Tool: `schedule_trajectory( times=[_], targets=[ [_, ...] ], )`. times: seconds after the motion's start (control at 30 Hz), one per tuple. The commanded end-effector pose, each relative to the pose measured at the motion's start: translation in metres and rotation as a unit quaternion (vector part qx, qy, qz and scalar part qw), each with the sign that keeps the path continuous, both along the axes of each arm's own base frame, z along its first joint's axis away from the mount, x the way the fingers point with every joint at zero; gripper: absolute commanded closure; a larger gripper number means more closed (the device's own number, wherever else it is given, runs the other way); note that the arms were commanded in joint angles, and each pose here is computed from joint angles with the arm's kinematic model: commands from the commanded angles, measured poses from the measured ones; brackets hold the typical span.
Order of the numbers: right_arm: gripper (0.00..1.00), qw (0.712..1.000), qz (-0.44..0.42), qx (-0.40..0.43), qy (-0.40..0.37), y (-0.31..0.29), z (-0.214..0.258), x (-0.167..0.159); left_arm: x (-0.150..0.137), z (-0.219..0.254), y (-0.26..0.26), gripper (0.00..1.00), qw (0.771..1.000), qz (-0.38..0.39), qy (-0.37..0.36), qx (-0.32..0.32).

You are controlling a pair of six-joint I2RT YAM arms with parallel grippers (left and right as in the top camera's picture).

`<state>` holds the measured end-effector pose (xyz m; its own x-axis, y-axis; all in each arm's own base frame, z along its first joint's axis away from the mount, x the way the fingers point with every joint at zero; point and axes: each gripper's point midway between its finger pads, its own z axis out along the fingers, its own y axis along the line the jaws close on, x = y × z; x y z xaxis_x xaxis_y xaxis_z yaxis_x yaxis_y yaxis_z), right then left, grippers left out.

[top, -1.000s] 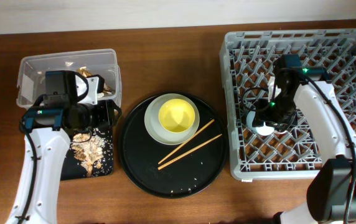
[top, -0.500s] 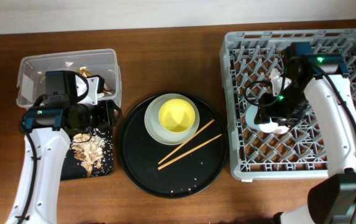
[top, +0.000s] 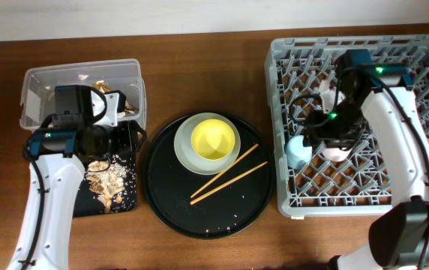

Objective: Sort waste into correct bins and load items into the dishwasher rack
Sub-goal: 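Place the light-blue cup upside down in the rack with right gripper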

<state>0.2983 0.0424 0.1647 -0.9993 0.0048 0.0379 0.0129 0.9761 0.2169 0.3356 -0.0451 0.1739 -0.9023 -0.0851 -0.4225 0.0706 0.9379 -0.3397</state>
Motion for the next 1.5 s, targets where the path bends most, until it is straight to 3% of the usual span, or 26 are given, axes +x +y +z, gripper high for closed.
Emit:
schedule_trajectory(
  times=[0.0, 0.1, 0.27, 0.47, 0.93, 1.13, 1.27, 1.37, 1.4, 1.43, 1.47],
  targets=[
    [0.78, 0.999, 0.036, 0.010, 0.015, 0.027, -0.007, -0.009, 0.001, 0.006, 0.002, 0.46, 1.000, -0.006, -0.012, 0.007],
    [0.81, 0.999, 0.038, 0.004, 0.032, 0.039, -0.027, -0.018, 0.000, 0.005, 0.002, 0.46, 1.000, -0.006, -0.011, 0.007],
    [0.81, 0.998, 0.043, 0.007, -0.038, 0.049, -0.051, 0.014, 0.000, 0.005, 0.002, 0.46, 1.000, -0.005, -0.010, 0.007],
    [0.87, 0.999, 0.042, -0.013, -0.023, 0.049, -0.074, 0.007, -0.001, 0.005, 0.002, 0.46, 1.000, -0.006, -0.008, 0.007],
    [0.87, 0.999, 0.043, -0.009, 0.031, 0.049, -0.074, -0.019, -0.001, 0.005, 0.002, 0.46, 1.000, -0.006, -0.008, 0.007],
    [0.87, 0.997, 0.057, 0.031, 0.035, 0.061, -0.071, -0.023, -0.001, 0.005, 0.002, 0.46, 1.000, -0.006, -0.008, 0.007],
    [0.73, 0.998, 0.058, 0.029, -0.005, 0.061, -0.051, -0.008, -0.001, 0.005, 0.002, 0.43, 1.000, -0.006, -0.008, 0.007],
    [0.69, 0.996, 0.049, -0.023, -0.073, 0.046, -0.011, 0.019, -0.001, 0.004, 0.003, 0.43, 1.000, -0.004, -0.008, 0.011],
    [0.63, 0.994, 0.048, -0.020, -0.100, 0.048, 0.001, 0.030, -0.001, 0.003, 0.006, 0.42, 1.000, 0.000, -0.007, 0.018],
    [0.39, 0.991, 0.050, 0.004, -0.126, 0.057, 0.009, 0.042, -0.001, 0.003, 0.006, 0.39, 1.000, 0.000, -0.007, 0.019],
    [0.22, 0.983, 0.063, 0.075, -0.157, 0.082, 0.019, 0.055, 0.000, 0.002, 0.011, 0.39, 0.999, 0.006, -0.006, 0.031]
  ],
)
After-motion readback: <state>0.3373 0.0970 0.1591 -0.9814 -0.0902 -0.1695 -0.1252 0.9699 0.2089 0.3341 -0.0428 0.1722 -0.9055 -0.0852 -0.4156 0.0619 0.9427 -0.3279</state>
